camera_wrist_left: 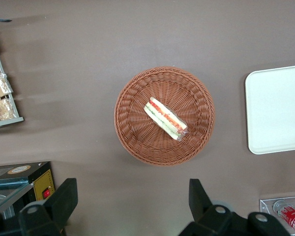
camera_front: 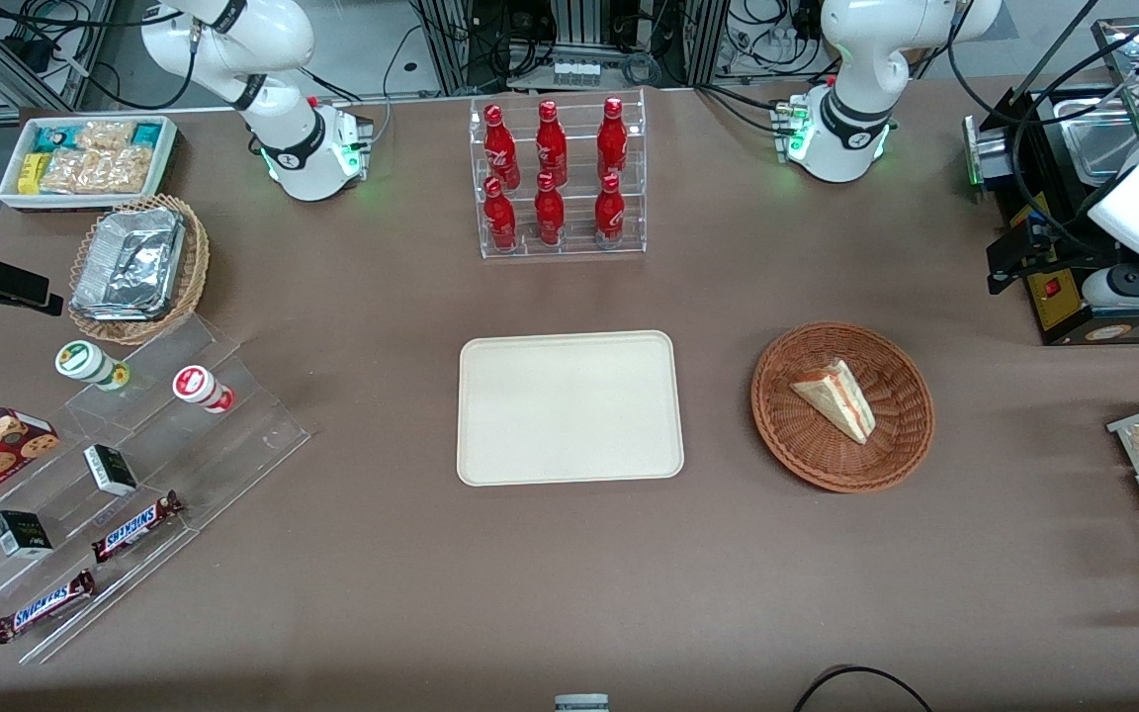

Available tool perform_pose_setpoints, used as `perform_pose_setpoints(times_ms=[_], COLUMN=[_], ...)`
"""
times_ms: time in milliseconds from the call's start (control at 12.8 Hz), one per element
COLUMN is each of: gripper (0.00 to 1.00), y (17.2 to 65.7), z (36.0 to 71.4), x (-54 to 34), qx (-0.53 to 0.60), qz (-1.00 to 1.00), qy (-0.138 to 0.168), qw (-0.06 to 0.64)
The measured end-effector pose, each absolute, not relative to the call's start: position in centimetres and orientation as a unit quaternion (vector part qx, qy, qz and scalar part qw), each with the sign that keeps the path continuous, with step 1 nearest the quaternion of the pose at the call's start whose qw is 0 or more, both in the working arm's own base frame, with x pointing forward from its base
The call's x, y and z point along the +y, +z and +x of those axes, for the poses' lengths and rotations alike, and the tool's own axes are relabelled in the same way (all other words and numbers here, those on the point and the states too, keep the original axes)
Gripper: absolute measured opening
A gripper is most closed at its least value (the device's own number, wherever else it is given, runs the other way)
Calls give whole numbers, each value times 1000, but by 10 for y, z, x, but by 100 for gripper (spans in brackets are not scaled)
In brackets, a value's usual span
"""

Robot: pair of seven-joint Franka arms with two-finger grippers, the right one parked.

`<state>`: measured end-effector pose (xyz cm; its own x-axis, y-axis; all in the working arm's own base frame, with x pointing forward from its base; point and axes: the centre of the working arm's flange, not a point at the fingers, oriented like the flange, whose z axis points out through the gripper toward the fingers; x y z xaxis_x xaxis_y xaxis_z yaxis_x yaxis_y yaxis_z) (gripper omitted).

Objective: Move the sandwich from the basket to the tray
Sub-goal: 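Move the left gripper down over the wrapped sandwich in the wicker basket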

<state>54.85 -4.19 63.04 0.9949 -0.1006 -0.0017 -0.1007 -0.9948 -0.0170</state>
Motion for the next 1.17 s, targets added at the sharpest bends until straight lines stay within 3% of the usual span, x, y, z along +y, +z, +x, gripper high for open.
perform_pose_setpoints(times_ms=[313,626,1174], gripper=[100,100,100], y=[621,573,442], z=[550,566,570], x=[-40,-40,-79], qx=[44,-21,-236], qz=[-999,-999,-972], qy=[10,31,-13], qw=[9,9,-3])
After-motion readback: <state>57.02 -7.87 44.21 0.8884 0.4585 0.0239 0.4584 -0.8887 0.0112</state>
